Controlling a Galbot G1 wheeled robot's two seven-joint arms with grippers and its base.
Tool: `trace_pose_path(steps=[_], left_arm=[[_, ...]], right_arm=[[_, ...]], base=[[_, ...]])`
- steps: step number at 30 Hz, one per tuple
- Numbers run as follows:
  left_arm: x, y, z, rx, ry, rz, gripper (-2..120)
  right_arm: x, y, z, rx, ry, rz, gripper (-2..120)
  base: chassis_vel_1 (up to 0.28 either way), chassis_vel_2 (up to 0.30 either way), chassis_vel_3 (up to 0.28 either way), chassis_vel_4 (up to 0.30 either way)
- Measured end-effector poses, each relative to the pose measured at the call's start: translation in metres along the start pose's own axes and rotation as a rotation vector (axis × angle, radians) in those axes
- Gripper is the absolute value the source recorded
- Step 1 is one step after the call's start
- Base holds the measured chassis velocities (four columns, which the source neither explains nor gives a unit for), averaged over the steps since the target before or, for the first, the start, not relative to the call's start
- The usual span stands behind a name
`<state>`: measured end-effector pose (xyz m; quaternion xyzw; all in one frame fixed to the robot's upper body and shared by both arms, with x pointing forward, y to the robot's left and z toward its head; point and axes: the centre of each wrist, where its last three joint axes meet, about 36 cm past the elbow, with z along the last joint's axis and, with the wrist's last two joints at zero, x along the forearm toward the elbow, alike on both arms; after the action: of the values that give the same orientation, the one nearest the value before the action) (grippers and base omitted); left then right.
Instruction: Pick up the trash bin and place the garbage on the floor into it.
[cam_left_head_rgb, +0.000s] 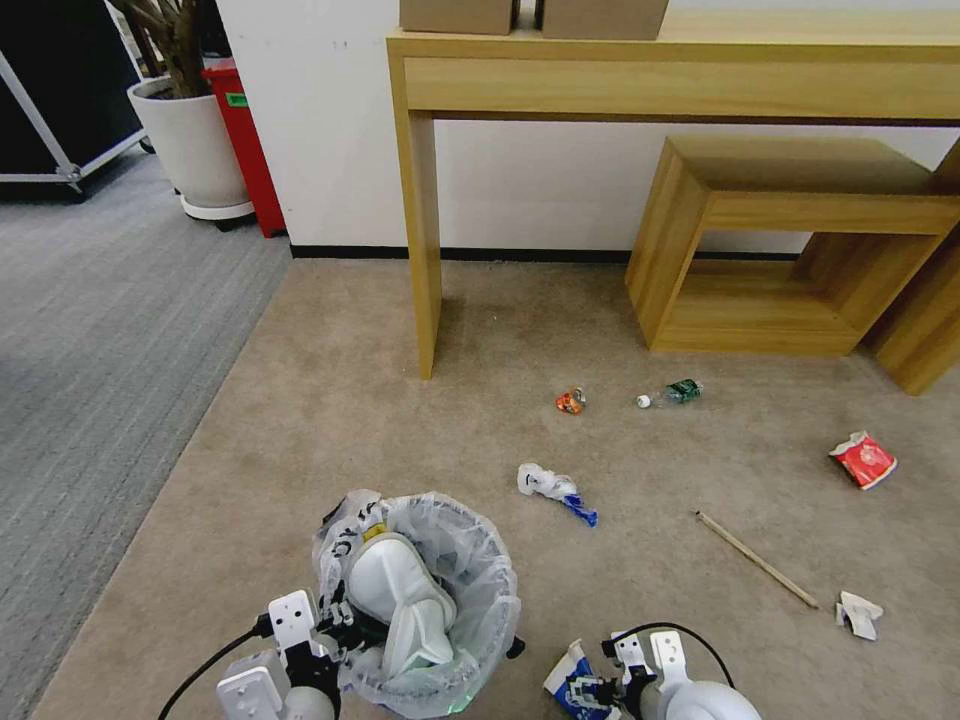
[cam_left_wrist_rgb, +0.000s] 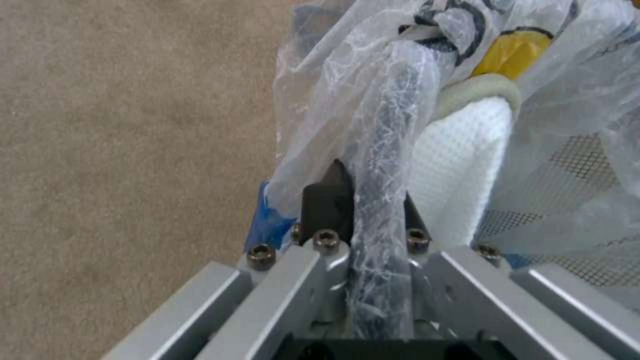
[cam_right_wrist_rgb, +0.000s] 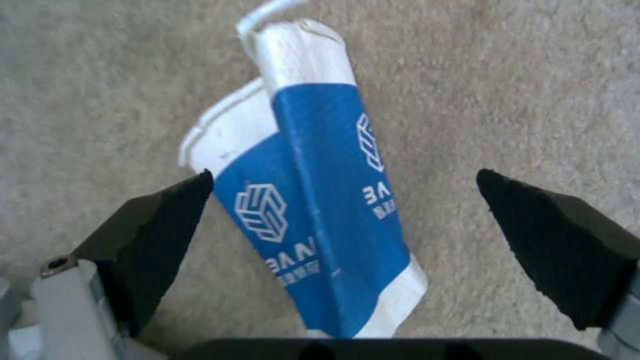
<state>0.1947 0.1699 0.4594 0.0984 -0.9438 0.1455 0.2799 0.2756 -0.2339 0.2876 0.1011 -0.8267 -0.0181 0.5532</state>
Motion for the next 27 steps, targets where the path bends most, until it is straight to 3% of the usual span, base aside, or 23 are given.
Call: trace_pose_path(steps=[27], left_arm=[[-0.005,0.002,0.003,-0.011,0.005,0.002,0]], right_arm=[[-0.028,0.000,0.001,-0.016,0.003,-0.008,100]], base=[[0.000,0.000,0.000,0.000]])
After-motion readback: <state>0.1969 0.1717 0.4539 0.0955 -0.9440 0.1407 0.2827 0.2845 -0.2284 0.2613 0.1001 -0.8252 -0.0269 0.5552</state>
